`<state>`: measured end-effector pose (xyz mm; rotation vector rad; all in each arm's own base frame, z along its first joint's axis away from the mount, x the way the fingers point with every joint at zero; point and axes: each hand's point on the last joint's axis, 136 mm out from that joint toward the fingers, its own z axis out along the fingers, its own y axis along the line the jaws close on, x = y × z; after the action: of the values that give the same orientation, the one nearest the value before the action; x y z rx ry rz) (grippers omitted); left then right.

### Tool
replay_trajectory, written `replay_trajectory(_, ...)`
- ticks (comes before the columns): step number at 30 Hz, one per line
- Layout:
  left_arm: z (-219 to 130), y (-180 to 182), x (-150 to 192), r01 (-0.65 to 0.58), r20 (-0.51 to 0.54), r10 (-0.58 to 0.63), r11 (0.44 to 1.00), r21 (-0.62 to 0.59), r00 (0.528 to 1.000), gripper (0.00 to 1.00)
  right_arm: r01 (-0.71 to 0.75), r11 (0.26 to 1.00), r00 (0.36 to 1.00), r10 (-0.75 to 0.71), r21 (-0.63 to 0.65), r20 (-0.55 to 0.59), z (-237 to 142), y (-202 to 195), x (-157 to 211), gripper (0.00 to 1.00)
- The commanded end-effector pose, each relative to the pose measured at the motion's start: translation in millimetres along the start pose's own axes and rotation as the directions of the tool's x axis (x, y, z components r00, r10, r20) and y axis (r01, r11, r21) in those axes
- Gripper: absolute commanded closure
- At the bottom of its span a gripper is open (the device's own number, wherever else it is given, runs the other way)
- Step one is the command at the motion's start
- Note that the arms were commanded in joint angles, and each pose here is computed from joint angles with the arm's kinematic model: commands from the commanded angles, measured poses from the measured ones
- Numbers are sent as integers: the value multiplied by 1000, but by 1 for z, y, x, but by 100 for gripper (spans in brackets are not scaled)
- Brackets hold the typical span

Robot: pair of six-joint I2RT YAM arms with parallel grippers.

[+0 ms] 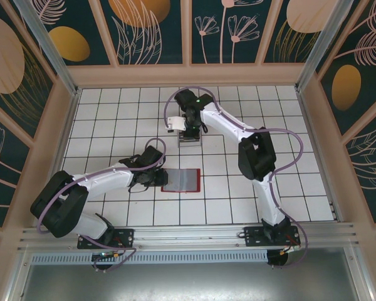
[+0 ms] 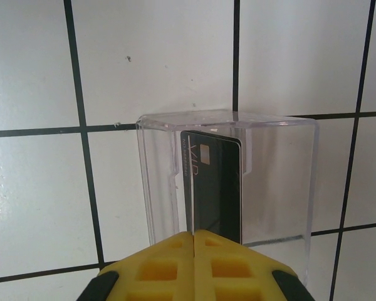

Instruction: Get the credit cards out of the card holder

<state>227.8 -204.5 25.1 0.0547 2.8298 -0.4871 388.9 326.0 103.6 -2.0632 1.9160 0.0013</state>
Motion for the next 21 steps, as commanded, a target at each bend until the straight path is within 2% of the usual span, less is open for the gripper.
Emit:
replay_trajectory(1,-4,0,2,-10,-6,10,1000,4,1000,72,9,999,999,-10,-51,-33,12,8,8,100)
replay_trajectory(10,-5,-2,5,1,-10,-1,1000,19,1000,72,-16,999,1000,16,-39,-7,16,-3,5,100)
replay_trajectory(16,-7,-2,6,13,-8,-13,999,30,1000,72,-27,999,1000,26,21,8,16,-19,2,75)
replay_trajectory(21,-7,-1,7,18,-10,-18,999,30,1000,71,-29,997,1000,29,71,0,13,-30,3,69)
